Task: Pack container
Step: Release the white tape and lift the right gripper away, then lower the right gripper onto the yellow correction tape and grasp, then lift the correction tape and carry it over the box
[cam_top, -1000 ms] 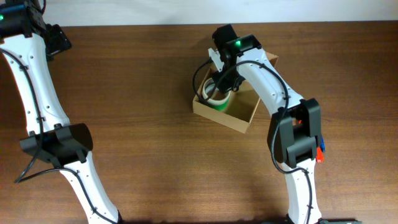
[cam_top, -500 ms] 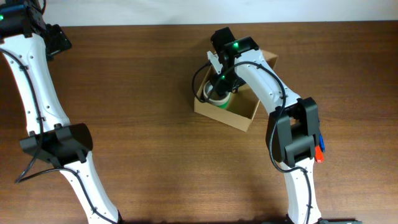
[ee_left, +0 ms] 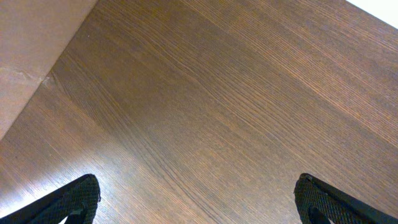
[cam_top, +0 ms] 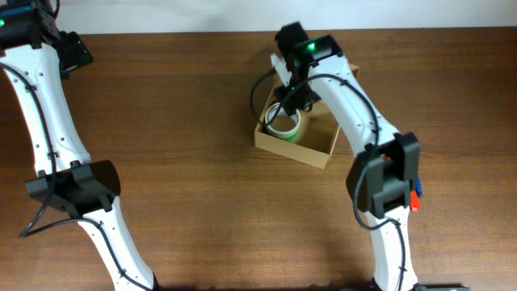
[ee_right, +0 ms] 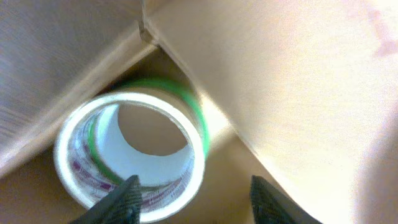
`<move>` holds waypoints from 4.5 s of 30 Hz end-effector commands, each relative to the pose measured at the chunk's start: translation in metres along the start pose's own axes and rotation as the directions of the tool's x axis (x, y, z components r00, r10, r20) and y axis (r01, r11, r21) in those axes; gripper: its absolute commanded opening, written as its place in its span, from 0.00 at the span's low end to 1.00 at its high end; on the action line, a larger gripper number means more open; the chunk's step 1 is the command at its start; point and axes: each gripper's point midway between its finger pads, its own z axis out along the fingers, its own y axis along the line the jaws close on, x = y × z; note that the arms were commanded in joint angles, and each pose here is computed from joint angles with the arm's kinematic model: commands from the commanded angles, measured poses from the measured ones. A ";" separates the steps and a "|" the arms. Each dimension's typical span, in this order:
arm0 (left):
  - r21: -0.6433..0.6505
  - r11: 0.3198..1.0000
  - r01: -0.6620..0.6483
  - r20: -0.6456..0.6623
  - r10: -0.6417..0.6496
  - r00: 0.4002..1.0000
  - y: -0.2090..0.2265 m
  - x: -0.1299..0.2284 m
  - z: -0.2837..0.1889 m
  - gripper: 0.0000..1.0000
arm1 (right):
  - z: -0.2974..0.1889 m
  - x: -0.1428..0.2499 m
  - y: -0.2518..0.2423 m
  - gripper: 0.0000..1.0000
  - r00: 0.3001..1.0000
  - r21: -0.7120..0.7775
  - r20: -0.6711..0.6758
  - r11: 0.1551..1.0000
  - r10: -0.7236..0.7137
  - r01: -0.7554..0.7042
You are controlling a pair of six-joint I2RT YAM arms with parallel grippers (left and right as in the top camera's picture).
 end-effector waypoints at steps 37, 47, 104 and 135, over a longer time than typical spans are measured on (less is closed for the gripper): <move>0.000 1.000 -0.006 -0.010 0.006 1.000 0.001 0.001 0.004 1.00 | 0.025 0.248 -0.086 0.64 0.810 0.000 -0.240 0.835 0.534 -0.551; 0.000 1.000 -0.006 -0.010 0.006 1.000 0.001 0.001 0.004 1.00 | 0.041 0.260 -0.069 0.64 0.799 -0.042 -0.273 0.824 0.535 -0.566; 0.000 1.000 -0.006 -0.010 0.006 1.000 0.001 0.001 0.004 1.00 | 0.018 0.179 -0.107 0.25 0.820 -0.010 -0.020 0.820 0.573 -0.573; 0.000 1.000 -0.006 -0.010 0.006 1.000 0.001 0.001 0.004 1.00 | -0.092 0.064 -0.002 0.16 0.811 0.025 0.071 0.812 0.581 -0.584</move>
